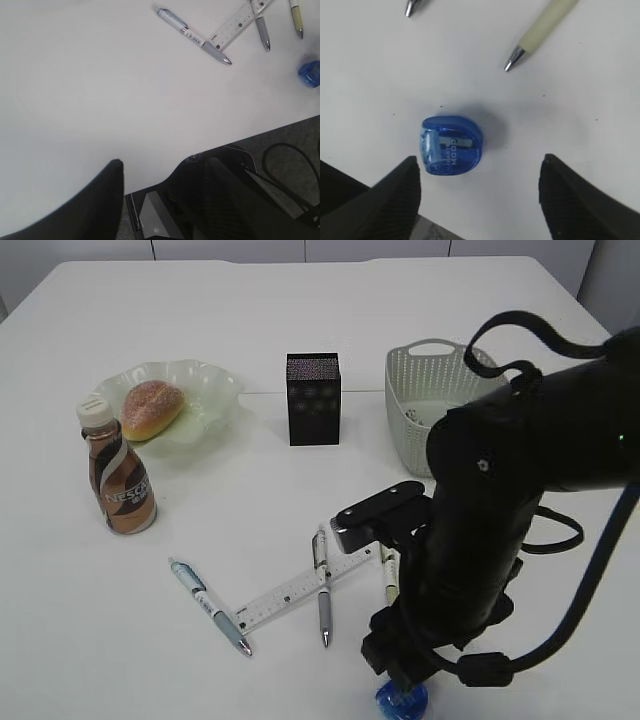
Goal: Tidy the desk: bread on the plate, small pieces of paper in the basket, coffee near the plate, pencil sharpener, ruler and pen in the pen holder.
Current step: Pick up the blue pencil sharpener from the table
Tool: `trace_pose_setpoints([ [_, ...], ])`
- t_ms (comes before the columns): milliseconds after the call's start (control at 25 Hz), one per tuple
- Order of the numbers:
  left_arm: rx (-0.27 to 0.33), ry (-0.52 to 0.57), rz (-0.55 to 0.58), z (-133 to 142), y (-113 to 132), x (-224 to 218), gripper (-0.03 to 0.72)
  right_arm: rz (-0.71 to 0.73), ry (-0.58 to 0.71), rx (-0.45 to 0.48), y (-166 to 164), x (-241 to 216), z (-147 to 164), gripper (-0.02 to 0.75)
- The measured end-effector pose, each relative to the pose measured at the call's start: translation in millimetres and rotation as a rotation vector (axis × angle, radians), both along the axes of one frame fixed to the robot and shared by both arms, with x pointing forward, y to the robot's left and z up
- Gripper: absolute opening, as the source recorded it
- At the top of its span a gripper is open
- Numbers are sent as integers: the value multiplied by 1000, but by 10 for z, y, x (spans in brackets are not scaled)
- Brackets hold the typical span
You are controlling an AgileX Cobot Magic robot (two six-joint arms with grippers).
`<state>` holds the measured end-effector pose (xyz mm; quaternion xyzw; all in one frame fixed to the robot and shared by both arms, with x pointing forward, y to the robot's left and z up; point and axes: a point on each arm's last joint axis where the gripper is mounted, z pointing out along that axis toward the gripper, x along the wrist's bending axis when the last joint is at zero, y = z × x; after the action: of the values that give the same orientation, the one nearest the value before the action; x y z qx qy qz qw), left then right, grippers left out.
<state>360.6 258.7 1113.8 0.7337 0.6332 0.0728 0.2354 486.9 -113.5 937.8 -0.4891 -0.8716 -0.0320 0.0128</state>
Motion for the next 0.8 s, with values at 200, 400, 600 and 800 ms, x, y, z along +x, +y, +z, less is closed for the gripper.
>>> trace_pose_setpoints([
  [200, -1, 0, 0, 0, -1, 0, 379, -13, 38, -20, 23, 12, -155, 566],
  [400, -1, 0, 0, 0, -1, 0, 379, -46, 50, 4, 55, 17, -197, 563],
  [600, -1, 0, 0, 0, -1, 0, 379, -48, 55, 18, 126, -22, -216, 563],
  [800, -2, 0, 0, 0, -2, 0, 379, -55, 76, 1, 143, -26, -312, 563],
])
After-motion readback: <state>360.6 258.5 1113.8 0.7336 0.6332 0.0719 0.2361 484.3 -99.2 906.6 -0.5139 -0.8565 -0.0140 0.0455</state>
